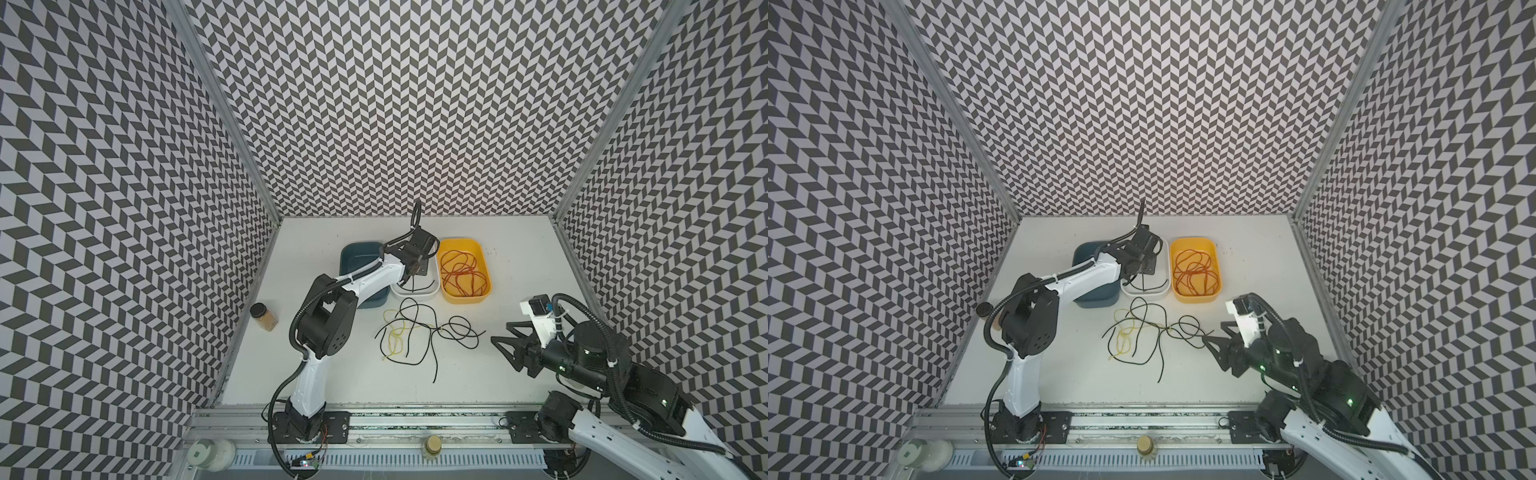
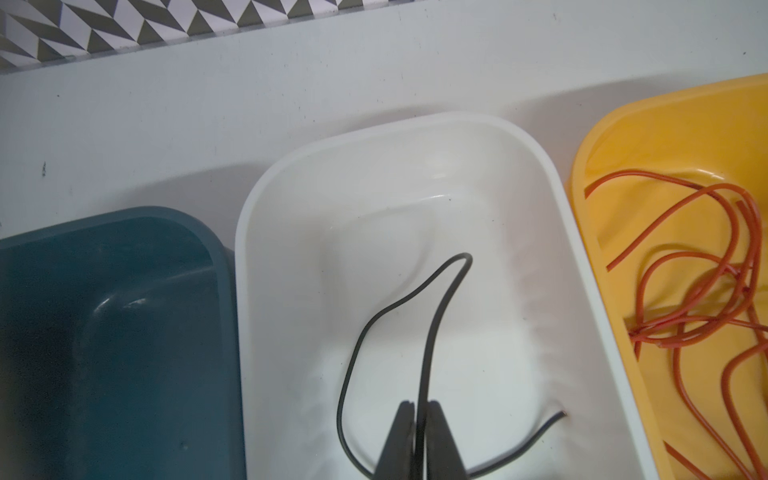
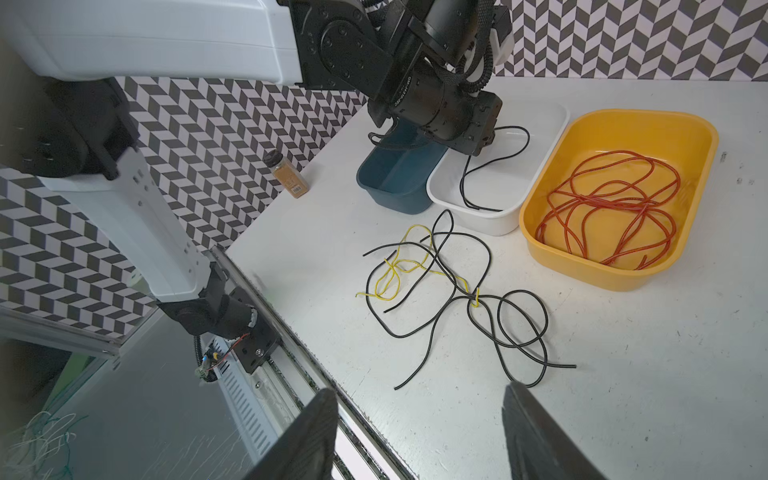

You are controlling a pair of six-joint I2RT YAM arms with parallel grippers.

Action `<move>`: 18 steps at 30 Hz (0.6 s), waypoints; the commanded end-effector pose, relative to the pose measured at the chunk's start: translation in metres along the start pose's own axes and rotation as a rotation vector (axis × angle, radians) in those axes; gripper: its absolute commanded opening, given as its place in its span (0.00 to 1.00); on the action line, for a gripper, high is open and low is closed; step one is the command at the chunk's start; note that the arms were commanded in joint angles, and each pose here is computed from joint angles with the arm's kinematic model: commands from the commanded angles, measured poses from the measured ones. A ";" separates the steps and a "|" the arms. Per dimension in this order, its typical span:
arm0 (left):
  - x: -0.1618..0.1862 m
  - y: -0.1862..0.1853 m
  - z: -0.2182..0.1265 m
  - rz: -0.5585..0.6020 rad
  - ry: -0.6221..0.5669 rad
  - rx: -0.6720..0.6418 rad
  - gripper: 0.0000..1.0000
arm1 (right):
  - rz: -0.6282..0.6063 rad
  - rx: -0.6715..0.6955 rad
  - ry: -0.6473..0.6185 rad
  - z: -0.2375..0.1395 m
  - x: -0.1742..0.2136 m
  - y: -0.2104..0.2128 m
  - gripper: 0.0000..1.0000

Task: Untangle the cables
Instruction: 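Draw the left arm back by the teal bin while the right gripper nears the pile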

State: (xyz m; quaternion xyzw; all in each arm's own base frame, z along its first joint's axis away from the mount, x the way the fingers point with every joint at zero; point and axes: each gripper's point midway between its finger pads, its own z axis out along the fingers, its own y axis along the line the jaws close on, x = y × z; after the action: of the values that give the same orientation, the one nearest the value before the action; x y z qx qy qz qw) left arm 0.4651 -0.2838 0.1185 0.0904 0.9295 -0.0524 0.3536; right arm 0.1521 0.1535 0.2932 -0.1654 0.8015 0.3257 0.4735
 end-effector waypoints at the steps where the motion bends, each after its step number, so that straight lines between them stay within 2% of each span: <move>1: 0.008 0.003 0.004 0.003 0.033 -0.016 0.17 | -0.005 -0.012 -0.018 -0.001 -0.002 0.002 0.64; 5: 0.003 0.004 0.002 0.017 0.030 -0.017 0.20 | -0.002 -0.012 -0.013 0.000 0.000 0.001 0.64; 18: -0.034 0.018 -0.013 0.039 -0.013 -0.046 0.42 | 0.007 -0.013 0.000 0.000 0.004 0.000 0.64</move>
State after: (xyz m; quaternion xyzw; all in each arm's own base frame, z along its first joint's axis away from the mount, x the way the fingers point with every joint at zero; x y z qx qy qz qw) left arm 0.4797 -0.2747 0.1397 0.1015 0.9275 -0.0381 0.3578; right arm 0.1518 0.1542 0.2865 -0.1669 0.8056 0.3241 0.4671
